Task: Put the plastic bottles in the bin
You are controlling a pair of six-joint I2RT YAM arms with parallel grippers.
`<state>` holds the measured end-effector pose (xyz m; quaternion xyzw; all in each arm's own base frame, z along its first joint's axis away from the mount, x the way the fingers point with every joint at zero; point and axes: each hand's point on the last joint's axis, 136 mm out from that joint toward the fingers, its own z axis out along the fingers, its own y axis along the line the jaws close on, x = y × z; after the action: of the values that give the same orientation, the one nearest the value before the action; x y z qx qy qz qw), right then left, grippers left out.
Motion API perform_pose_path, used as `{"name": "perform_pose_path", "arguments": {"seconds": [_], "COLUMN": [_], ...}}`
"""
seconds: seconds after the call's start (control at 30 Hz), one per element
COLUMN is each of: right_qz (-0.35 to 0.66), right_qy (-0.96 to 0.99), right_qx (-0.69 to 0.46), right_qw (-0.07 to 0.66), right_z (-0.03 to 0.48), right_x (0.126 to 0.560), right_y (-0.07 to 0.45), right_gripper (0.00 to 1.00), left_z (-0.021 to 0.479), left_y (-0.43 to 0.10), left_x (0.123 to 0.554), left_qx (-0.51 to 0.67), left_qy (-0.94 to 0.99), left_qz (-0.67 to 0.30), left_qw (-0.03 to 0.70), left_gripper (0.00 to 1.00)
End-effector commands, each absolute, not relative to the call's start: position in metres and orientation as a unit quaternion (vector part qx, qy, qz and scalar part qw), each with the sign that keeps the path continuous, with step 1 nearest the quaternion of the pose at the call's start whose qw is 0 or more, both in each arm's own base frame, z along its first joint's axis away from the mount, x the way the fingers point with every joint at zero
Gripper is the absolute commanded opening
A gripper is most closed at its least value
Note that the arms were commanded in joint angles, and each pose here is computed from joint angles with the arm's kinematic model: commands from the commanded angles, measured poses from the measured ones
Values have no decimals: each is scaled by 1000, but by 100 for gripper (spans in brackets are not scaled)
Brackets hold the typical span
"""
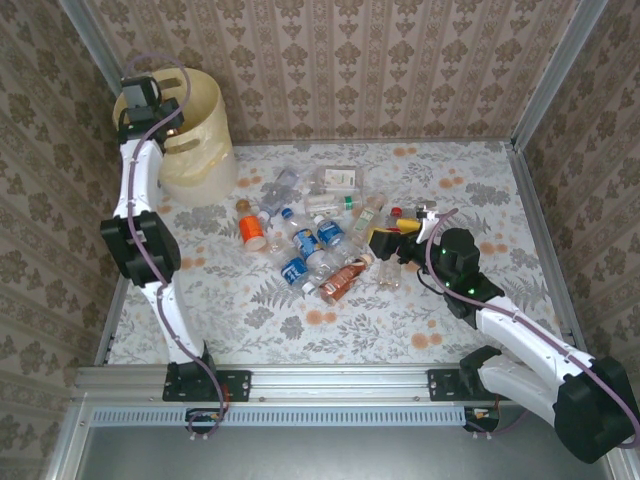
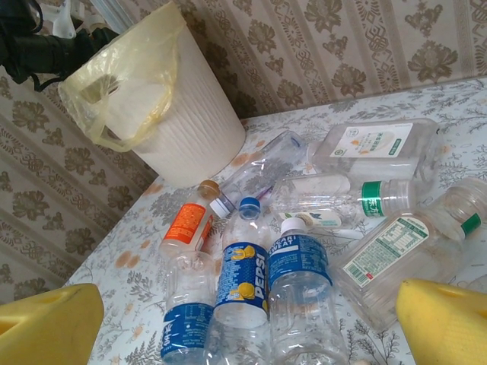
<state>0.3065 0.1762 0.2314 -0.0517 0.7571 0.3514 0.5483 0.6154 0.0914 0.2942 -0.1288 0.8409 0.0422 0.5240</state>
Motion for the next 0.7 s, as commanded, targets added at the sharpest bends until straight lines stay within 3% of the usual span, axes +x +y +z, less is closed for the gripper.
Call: {"name": "perform_pose_path", "arguments": {"seconds": [0.0,0.27,0.47,0.67], "right_qz": [343,337,334,329], "right_qy": [760,764,767,768], "right_qx": [-49,-43,-38,-35], "right_qw": [550,549,547,549], "right_z": [230,226,222,220], "right_x": [304,304,304,304], "right_y": [173,170,168,166], "right_gripper": [100,100,100,100], "left_z": [290,325,353,385], "left_y": [96,86,80,64], "left_x": [619,612,603,591], "left_qx": [-138,-155,-161,-152], "left_qy": [844,827,812,798], "left_qz": [38,-1,-16,-47], "left_qw": [517,541,561,581], "left_gripper": [63,72,87,89]}}
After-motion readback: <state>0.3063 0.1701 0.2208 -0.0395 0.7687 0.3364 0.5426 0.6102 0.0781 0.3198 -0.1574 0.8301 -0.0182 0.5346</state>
